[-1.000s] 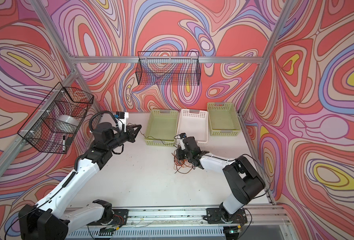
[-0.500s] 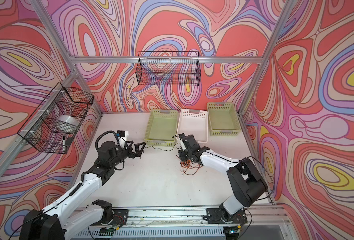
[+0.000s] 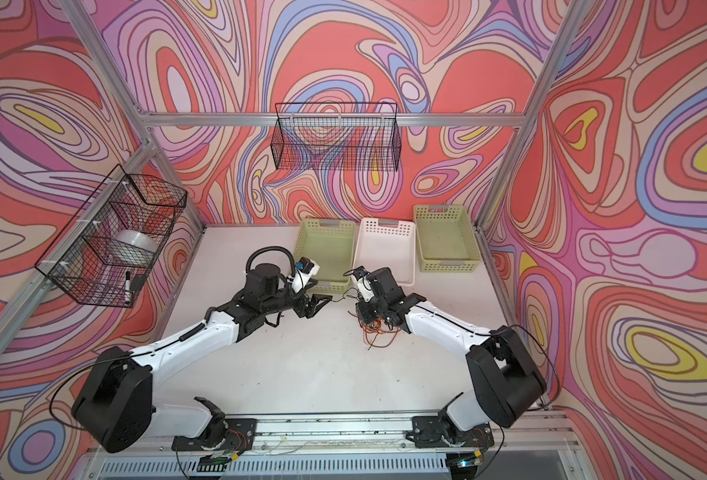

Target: Untangle the cables

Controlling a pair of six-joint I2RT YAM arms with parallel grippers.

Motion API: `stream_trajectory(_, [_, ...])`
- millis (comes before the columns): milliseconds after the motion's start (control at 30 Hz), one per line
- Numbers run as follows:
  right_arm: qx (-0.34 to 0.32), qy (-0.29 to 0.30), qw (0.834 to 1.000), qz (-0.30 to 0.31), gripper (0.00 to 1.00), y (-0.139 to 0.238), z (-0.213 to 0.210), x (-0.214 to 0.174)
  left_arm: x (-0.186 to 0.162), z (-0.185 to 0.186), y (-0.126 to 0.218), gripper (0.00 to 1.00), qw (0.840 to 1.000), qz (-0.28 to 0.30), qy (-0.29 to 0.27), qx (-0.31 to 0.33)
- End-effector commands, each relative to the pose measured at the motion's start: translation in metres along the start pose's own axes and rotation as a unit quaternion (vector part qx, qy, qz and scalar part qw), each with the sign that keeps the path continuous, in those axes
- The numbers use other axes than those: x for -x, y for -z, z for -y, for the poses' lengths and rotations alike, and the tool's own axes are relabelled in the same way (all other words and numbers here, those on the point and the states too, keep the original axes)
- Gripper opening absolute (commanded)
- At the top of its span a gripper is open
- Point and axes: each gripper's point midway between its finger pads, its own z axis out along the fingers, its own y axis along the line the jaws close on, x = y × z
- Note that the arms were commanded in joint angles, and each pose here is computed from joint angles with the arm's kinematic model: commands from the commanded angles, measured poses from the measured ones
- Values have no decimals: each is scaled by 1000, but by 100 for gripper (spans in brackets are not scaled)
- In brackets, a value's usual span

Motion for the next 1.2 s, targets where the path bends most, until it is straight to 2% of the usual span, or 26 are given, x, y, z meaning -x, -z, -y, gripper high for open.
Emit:
stream_trajectory(0, [20,26,999,19,7,10,-10,5,16,9,-20,70,998,16,-44,-30])
stream_trajectory(233, [24,27,999,9,7,12,-12,-1,28,5,-54,60,998,46,-27,-45])
stream_trajectory(367, [26,23,999,12,7,12,-13,1,24,9,-66,53,997,43,-23,-57])
stream_trajectory(733, [26,22,999,9,7,8,-13,1,26,22,-86,50,995,48,-23,-84])
stream_trajectory(767, [25,21,999,11,7,8,-13,2,28,22,-87,47,995,51,-22,-84])
stream_trajectory(867, [18,6,1000,18,8,7,-10,3,35,22,-88,27,995,64,-21,-80])
stream_trajectory(1000, [-3,-40,998,44,14,8,-2,6,45,27,-79,0,993,83,-31,-72])
stream_trajectory(1067, [-21,-82,995,56,25,6,6,3,52,31,-68,0,993,90,-34,-64])
stream_trajectory(1167, [-25,-151,985,74,35,-1,10,-4,65,39,-48,0,992,103,-44,-53])
